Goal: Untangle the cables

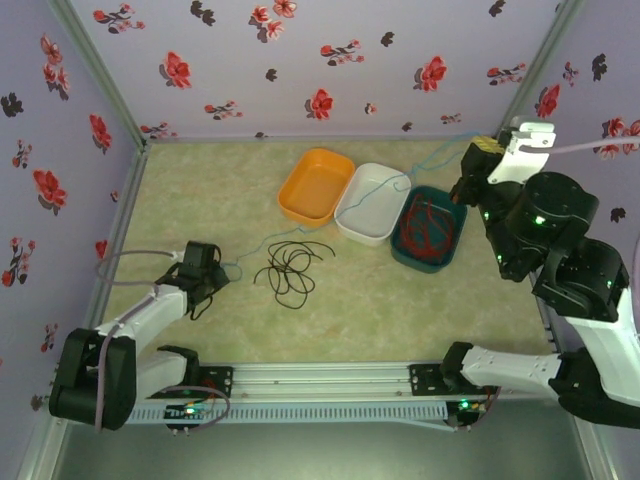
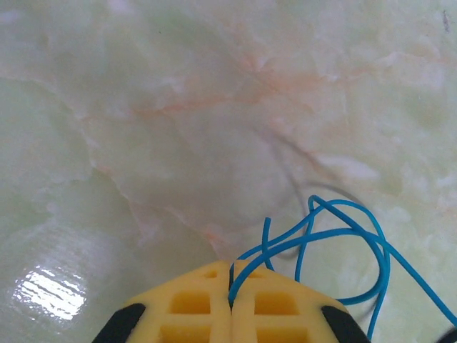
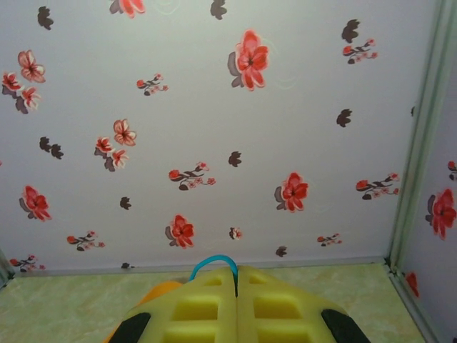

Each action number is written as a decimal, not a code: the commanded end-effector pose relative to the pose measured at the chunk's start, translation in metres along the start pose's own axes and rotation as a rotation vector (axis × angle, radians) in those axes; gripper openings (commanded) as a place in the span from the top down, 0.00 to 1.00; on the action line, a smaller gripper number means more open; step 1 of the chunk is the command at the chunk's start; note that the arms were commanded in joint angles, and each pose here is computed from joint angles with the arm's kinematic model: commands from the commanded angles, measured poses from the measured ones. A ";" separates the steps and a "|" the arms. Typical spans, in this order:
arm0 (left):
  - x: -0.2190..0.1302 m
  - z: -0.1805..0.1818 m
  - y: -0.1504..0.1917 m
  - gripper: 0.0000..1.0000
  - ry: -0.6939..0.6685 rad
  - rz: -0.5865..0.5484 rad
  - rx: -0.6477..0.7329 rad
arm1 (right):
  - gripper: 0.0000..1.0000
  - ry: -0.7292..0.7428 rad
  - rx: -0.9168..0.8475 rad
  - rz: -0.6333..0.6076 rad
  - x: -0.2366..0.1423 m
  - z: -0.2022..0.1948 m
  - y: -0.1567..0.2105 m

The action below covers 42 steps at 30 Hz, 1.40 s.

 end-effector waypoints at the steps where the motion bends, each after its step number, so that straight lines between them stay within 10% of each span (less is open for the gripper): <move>1: -0.002 -0.003 -0.010 1.00 -0.004 -0.016 -0.015 | 1.00 0.073 -0.024 -0.006 -0.003 -0.015 0.000; 20: 0.005 0.017 -0.026 1.00 -0.040 -0.023 -0.145 | 1.00 0.242 -0.031 -0.047 -0.028 -0.067 -0.010; 42: -0.082 -0.050 -0.069 1.00 0.340 -0.158 0.012 | 1.00 0.081 -0.101 0.223 0.082 0.031 0.066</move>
Point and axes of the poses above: each hand's point on the last joint's axis, 136 mm out from that joint toward the fingers, its own x axis out along the fingers, its own z axis along the line the jaws close on, y = z × x, the point moved 1 cm from there along -x, back along the fingers, and after that the axes turned 1 degree about x, right-handed, at the moved point
